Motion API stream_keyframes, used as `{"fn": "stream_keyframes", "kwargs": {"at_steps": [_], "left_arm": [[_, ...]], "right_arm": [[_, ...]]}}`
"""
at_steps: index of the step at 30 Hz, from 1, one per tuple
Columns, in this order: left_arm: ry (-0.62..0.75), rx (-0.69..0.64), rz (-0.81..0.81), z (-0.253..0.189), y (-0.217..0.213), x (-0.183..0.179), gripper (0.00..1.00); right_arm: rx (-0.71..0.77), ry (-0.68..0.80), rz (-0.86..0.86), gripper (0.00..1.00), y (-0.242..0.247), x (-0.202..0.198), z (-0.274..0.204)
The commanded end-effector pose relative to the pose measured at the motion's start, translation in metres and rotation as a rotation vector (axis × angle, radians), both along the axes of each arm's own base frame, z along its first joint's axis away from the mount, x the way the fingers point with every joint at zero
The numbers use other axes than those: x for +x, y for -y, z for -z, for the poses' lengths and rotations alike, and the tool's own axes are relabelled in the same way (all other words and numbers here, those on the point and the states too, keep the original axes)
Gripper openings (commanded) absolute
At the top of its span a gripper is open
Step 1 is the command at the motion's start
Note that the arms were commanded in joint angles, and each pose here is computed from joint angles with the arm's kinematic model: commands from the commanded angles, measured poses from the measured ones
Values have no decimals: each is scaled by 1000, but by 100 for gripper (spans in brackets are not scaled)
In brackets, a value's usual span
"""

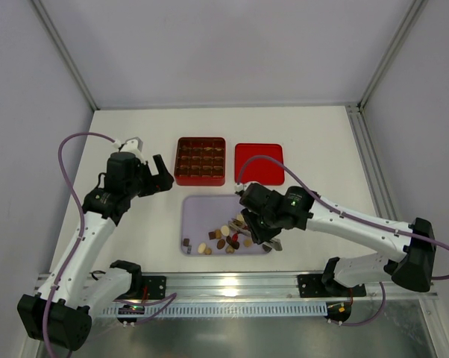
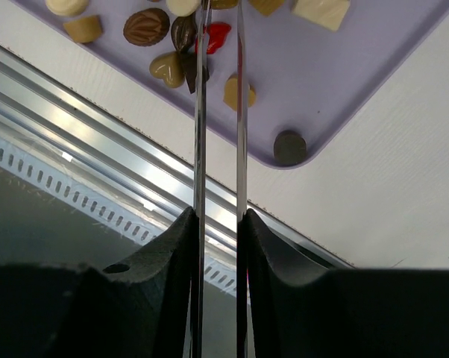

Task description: Pack the chocolate

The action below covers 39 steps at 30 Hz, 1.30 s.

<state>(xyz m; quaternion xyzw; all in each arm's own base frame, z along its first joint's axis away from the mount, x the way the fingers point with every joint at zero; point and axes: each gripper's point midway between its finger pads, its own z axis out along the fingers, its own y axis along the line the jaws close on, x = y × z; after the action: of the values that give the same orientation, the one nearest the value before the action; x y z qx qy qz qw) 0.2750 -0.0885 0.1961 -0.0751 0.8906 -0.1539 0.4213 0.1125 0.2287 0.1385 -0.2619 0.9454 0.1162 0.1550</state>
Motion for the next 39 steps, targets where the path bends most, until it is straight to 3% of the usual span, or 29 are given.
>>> {"fn": "stream_keyframes", "kwargs": {"at_steps": [1,14,27,33,39], "left_arm": [[54,-5,0,-17,-1,4,100],[57,-4,0,-18,-1,3,100],[54,-5,0,-17,-1,4,100],[55,-8,3,-18,0,4,100],[54,-8,4,-18,0,4,100]], "right_arm": [[67,91,-3,26,-18,17,-31],[108,193,-7,24,-31,53,-74],[206,342,26,24,-100,187,-110],[204,357,16,24,-139,230,-96],[230,340,11,24,-163,248,-82]]}}
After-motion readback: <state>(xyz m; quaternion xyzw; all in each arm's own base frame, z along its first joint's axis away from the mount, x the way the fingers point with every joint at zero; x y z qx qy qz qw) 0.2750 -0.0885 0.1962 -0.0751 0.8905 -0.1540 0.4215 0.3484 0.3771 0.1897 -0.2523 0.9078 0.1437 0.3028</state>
